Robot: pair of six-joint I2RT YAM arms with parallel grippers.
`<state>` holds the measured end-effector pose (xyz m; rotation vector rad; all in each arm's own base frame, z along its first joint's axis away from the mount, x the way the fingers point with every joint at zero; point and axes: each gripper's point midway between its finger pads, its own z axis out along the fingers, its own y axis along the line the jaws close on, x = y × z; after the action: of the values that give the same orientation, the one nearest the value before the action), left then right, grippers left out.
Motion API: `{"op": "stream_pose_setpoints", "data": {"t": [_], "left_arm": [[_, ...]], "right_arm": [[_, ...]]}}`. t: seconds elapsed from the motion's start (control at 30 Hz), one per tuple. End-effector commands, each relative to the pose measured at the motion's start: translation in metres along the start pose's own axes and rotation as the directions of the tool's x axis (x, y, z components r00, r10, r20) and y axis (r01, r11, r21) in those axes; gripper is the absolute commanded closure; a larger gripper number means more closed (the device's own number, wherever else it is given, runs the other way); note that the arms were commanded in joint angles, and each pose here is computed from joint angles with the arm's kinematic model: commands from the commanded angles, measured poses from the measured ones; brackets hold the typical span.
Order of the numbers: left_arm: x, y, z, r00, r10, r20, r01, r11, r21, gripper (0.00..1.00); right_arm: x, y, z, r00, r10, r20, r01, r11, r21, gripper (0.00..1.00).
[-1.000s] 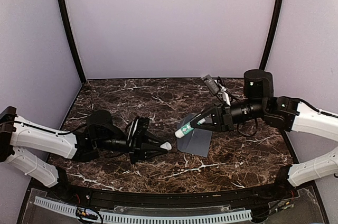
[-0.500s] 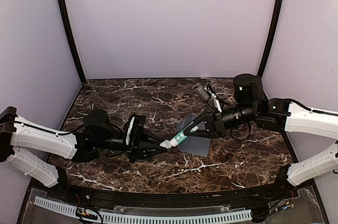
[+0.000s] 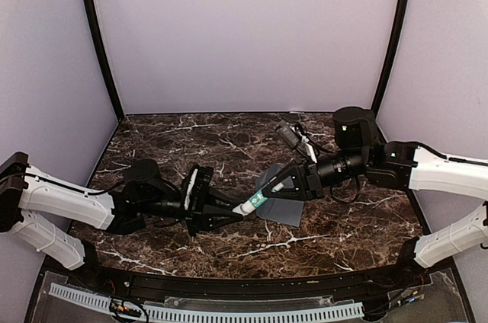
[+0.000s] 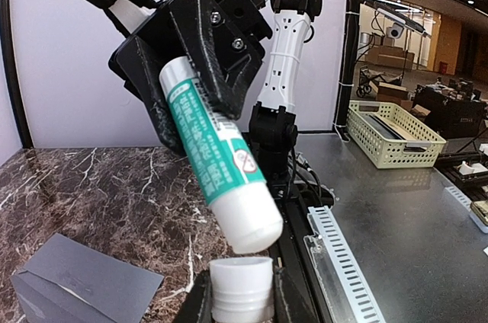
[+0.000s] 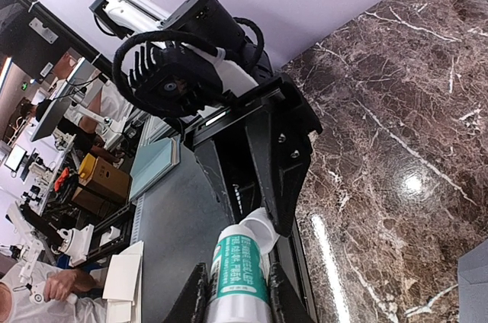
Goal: Place the letter into the envelope and seal it
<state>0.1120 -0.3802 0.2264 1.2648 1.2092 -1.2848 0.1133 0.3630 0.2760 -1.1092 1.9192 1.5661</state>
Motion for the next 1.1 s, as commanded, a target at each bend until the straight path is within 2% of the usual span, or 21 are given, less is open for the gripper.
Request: {"op": "stream_pose_setpoints", "data": {"t": [0.0,0.73,1.07], "left_arm": [[-0.009,-0.001,-0.001,0.999,0.006,0.035,-0.007,1.000,0.015,0.94],[-0.011,-0.004,-0.002,0.998,-0.001,0.055,-0.001,1.000,0.030,0.94],[-0.014,0.002,0.002,0.997,-0.031,0.067,0.030,0.999,0.012,0.95]], "right_arm": [[-0.019,0.012,0.002,0.997,-0.055,0.046,0.056,0.998,-0.019,1.00],[-0.015,-0.007,0.004,0.998,-0.047,0.039,0.045,0.997,0.067,1.00],[-0.016,-0.021,0.004,0.997,-0.053,0.051,0.044,0.986,0.159,1.00]]}}
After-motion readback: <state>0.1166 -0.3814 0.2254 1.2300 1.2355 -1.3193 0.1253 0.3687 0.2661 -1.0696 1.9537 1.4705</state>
